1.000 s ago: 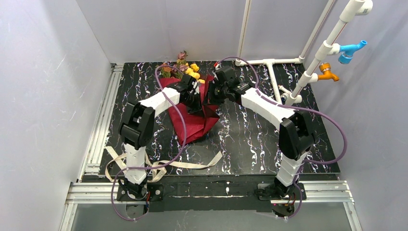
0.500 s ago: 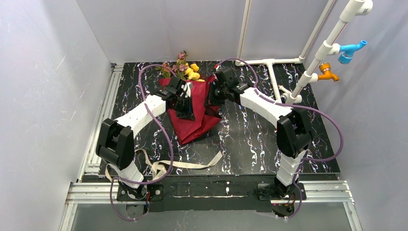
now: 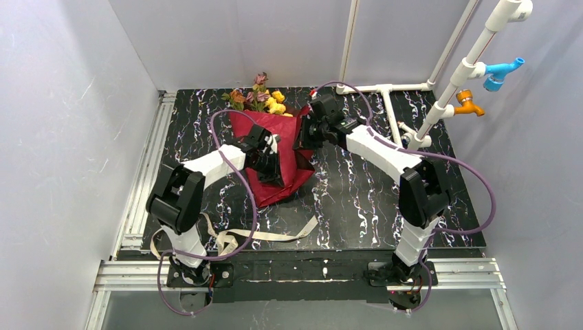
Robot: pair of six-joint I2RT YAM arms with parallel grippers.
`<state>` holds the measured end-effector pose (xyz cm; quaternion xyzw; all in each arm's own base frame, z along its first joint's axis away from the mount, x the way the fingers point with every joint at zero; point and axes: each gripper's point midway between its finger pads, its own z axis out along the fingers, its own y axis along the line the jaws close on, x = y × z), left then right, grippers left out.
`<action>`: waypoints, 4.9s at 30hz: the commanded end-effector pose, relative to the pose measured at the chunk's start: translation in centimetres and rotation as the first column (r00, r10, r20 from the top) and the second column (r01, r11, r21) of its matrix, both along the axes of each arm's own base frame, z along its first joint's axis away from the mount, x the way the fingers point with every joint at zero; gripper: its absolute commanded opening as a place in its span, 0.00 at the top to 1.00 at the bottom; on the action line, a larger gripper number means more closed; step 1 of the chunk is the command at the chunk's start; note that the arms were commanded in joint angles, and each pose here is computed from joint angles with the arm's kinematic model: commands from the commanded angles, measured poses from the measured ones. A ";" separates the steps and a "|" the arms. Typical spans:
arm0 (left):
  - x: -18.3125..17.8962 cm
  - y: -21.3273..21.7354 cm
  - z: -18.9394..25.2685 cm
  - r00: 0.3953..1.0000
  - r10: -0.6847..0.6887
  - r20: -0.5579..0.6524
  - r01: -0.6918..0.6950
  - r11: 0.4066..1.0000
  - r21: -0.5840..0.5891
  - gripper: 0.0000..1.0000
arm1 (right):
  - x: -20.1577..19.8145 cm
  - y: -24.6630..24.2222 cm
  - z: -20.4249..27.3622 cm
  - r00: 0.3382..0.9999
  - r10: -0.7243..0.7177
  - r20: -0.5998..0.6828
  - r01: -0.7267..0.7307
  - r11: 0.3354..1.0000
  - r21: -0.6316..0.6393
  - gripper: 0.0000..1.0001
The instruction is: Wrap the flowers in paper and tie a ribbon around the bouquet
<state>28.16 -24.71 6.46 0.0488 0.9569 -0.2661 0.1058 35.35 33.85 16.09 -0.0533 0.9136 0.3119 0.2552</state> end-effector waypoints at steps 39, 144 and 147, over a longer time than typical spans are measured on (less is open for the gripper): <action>0.7 10.1 5.6 0.958 0.227 0.172 -0.250 0.961 0.121 1.00 | 0.9 6.4 2.8 0.992 0.127 -0.011 -0.121 0.966 0.229 0.99; 20.5 10.8 4.2 0.920 0.331 0.210 -0.313 0.943 -0.115 1.00 | -3.9 8.7 -3.1 0.929 0.350 -0.123 -0.297 0.900 0.320 0.44; 20.4 10.9 4.0 0.920 0.333 0.208 -0.315 0.942 -0.116 1.00 | -4.6 8.7 -4.3 0.923 0.353 -0.153 -0.304 0.913 0.272 0.46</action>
